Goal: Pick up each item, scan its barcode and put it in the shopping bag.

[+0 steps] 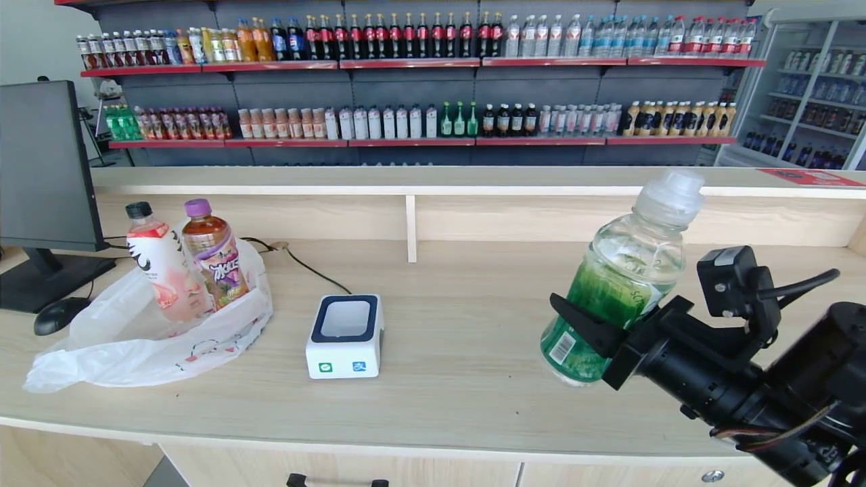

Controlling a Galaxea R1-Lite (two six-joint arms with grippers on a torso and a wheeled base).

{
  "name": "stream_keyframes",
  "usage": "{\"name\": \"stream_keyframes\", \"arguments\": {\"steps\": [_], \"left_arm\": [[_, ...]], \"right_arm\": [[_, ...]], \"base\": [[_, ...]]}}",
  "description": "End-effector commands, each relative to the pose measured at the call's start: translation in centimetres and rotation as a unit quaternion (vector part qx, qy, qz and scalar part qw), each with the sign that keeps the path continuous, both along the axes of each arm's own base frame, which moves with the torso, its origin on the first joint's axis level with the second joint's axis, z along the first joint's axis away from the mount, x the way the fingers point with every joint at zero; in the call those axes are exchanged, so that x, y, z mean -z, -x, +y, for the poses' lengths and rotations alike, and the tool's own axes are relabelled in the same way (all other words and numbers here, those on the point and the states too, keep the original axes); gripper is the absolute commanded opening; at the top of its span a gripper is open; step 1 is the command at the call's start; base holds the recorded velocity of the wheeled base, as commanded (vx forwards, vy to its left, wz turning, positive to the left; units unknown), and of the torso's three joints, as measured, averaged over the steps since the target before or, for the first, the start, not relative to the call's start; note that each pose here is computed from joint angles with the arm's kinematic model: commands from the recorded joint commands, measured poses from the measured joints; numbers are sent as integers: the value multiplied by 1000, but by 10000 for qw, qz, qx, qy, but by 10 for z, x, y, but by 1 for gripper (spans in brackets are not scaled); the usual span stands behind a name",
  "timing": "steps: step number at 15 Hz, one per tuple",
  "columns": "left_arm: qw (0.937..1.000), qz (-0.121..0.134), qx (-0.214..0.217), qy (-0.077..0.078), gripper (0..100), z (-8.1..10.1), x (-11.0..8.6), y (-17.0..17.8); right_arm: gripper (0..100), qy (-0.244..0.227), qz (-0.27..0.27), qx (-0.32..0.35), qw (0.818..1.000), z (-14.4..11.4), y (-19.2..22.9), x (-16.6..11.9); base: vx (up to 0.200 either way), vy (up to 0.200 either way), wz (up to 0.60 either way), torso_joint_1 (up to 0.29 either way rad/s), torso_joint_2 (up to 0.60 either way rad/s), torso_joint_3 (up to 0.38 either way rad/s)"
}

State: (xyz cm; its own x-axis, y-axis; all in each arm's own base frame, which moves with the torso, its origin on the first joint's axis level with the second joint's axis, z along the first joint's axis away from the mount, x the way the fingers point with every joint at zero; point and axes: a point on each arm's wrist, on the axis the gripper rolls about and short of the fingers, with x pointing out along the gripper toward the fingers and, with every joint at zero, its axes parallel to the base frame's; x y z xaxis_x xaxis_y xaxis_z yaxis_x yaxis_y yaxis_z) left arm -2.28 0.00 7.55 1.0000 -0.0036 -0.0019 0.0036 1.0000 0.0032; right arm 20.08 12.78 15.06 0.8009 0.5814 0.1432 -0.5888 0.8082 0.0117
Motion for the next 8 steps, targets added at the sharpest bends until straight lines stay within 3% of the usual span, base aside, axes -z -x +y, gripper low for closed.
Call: {"name": "stream_keyframes", "arguments": {"steps": [1,4,7,8], "left_arm": [[10000,-10,-3,1,100,0,0,0],[10000,6,-3,1,100,0,0,0],[10000,-2,-10,1,100,0,0,0],[10000,-2,-10,8,100,0,0,0]], "right_arm": [[0,1,17,6,10000,0,0,1],[0,5,24,44,10000,-4,2,1],[0,-1,28,81,10000,-6,3,0],[0,3,35,81,10000,-6,3,1]], "base": [[0,0,0,0,0,0],[0,0,0,0,0,0],[-200,0,0,9,6,4],[0,0,0,0,0,0]]}}
